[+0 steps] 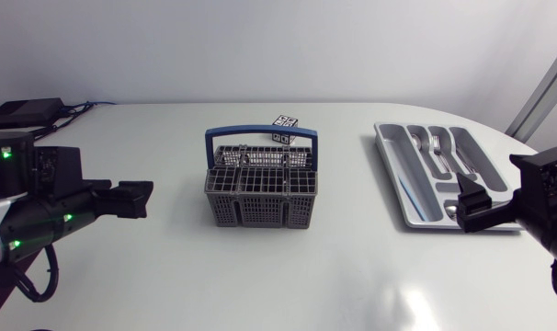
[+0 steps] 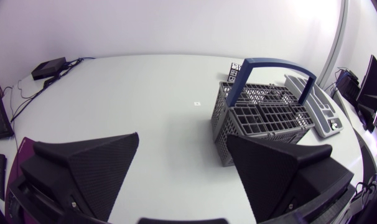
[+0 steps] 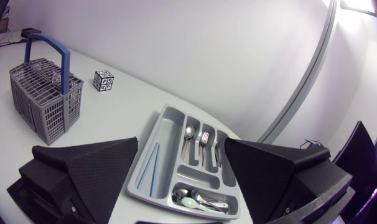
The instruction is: Transfer all utensils from the basket to the drawer tray.
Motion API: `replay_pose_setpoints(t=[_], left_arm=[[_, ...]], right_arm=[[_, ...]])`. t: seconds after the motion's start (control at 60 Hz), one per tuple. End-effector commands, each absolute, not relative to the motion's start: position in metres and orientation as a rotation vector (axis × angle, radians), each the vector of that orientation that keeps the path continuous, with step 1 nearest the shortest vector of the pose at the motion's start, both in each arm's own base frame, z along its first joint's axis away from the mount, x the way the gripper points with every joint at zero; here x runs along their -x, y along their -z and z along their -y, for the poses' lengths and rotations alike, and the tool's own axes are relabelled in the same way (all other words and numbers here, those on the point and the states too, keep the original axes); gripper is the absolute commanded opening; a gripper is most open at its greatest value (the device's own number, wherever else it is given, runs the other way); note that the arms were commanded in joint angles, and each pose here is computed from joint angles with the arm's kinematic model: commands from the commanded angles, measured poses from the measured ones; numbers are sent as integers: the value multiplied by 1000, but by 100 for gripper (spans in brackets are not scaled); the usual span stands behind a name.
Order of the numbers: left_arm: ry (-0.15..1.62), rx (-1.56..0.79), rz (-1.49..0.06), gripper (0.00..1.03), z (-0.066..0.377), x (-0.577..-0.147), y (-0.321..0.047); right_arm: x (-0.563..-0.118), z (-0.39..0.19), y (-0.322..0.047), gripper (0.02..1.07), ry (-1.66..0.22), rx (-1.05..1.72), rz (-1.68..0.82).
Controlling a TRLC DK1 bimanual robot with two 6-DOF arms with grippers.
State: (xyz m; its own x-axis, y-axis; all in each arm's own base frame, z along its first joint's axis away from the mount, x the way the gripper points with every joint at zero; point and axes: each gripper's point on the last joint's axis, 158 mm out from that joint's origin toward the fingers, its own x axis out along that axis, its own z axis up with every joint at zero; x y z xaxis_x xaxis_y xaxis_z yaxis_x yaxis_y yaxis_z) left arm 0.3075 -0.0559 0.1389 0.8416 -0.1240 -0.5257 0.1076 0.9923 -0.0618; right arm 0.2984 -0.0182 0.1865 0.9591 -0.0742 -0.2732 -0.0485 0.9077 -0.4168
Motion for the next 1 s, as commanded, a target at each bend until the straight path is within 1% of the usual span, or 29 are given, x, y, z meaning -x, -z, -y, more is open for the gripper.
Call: replay_pose_setpoints(t=[0.0, 0.3, 0.6, 0.983], left_arm=[[115, 1, -556, 99, 50, -300, -132], [102, -14, -503, 99, 40, -288, -130], [57, -94, -502, 99, 18, -278, -109], [37, -135, -468, 99, 8, -272, -89]], right_arm=[[-293, 22, -173, 103, 30, 403, -297], [-277, 21, -168, 103, 49, 312, -231], [-265, 12, -162, 103, 40, 185, -157], [-255, 3, -151, 103, 14, 21, -68]])
